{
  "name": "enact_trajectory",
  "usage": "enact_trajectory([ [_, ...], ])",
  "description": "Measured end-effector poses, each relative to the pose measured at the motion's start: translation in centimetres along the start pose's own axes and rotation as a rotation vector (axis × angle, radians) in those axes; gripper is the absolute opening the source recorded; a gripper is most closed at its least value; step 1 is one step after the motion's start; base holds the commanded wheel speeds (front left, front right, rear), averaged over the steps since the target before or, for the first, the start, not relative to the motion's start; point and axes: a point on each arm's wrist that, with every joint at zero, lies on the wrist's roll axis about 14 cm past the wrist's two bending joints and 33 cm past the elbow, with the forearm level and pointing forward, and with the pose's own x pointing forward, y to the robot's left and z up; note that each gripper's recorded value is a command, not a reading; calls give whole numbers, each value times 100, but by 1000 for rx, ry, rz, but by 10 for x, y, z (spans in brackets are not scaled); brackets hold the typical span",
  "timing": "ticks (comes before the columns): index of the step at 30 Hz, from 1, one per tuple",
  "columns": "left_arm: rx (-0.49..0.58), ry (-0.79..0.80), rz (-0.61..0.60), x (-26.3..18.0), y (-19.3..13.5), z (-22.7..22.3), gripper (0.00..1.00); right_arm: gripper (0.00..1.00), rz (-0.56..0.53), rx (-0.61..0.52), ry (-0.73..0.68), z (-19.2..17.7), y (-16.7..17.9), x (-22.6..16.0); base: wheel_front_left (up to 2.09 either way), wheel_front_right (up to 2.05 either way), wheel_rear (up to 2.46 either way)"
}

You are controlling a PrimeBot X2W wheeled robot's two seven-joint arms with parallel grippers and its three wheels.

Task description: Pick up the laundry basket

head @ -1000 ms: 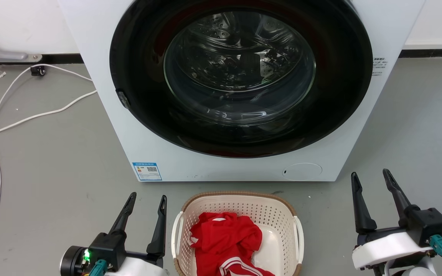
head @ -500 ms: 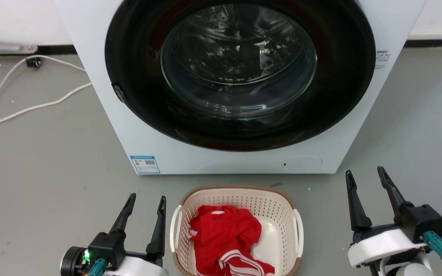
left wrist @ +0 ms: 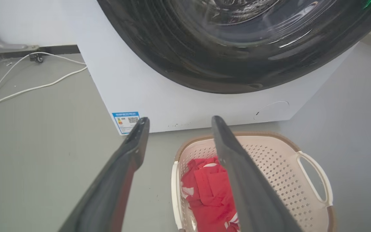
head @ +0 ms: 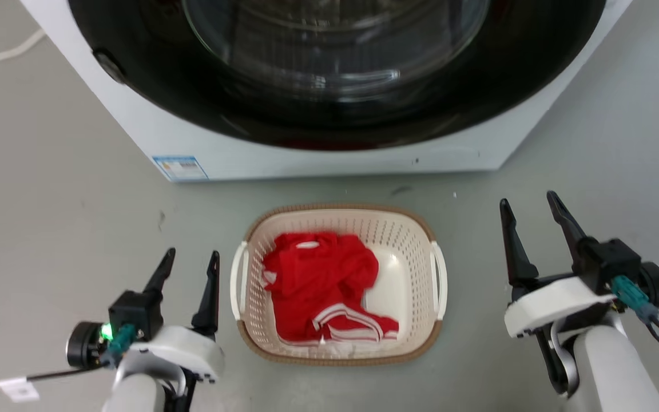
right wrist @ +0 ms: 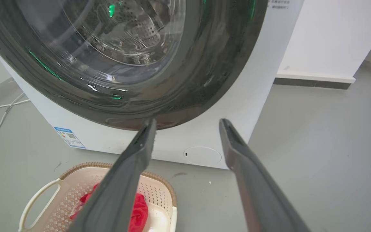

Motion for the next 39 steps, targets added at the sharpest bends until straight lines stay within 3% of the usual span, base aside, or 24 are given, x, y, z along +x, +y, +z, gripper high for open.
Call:
enact_trajectory([
  [6, -24, 154, 26, 27, 20, -54, 100, 100, 23, 50, 174, -64, 6, 19, 0, 0, 0],
  [21, 44, 418, -135, 77, 11, -147, 100, 100, 42, 138, 619, -200, 14, 38, 0, 0, 0],
  [28, 60, 594, -152, 77, 22, -188, 100, 100, 50, 170, 762, -233, 20, 44, 0, 0, 0],
  [39, 1, 803, -161, 81, 30, -211, 100, 100, 82, 186, 972, -266, 31, 40, 0, 0, 0],
])
